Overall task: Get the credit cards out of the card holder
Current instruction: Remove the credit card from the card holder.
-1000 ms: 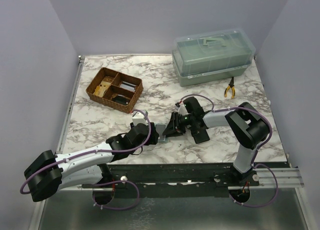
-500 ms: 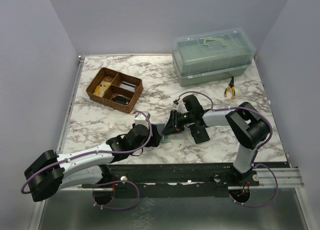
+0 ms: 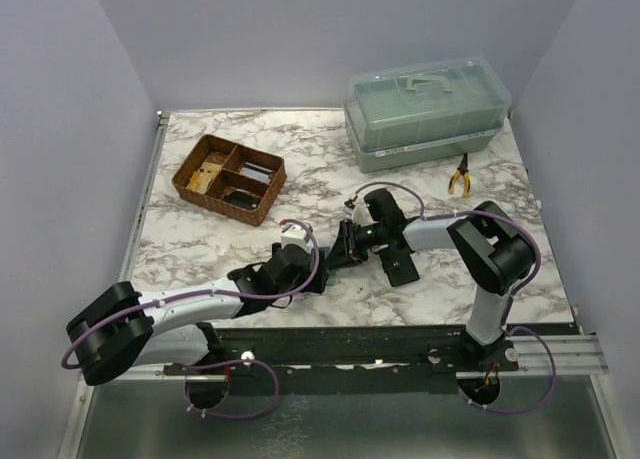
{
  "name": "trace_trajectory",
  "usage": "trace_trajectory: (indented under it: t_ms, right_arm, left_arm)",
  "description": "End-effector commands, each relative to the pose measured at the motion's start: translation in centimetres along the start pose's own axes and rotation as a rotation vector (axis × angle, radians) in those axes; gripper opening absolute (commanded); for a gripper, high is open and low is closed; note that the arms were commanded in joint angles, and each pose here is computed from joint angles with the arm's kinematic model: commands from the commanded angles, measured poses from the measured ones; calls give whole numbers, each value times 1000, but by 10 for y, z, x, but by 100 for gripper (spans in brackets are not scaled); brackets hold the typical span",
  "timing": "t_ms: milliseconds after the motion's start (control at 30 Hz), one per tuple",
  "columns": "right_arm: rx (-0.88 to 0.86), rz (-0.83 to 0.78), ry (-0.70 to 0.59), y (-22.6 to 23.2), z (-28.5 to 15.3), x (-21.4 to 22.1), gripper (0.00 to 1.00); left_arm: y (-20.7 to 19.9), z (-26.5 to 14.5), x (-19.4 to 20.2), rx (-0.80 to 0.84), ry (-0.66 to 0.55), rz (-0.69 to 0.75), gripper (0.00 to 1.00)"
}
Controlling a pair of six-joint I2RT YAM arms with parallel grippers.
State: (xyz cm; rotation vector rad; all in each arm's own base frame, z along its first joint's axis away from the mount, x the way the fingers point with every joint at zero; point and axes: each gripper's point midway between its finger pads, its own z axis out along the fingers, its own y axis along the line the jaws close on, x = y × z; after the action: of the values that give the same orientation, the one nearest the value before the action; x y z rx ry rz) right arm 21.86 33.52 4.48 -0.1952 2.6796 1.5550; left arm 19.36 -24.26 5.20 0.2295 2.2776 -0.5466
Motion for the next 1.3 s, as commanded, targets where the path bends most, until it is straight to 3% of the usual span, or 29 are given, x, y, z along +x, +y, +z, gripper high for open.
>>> trace_trajectory:
  t_ms: [0,133,333,700,1267]
  right_arm:
    - [-31,-30,15,5,2,-4,28]
    - [-56,-19,38,7,3,-2,28]
    - [-103,-16,64,13,4,2,24]
    - [-101,-15,65,12,4,1,25]
    - [-59,-46,21,3,-1,-13,40]
  left_arm:
    - [-13,-3,-19,42,-46,-3,85]
    - [-13,-3,-21,37,-51,-1,97]
    - [0,5,-20,-71,-25,10,99]
    - [5,10,-14,-102,6,36,76]
    - [13,4,-14,-125,-2,23,68]
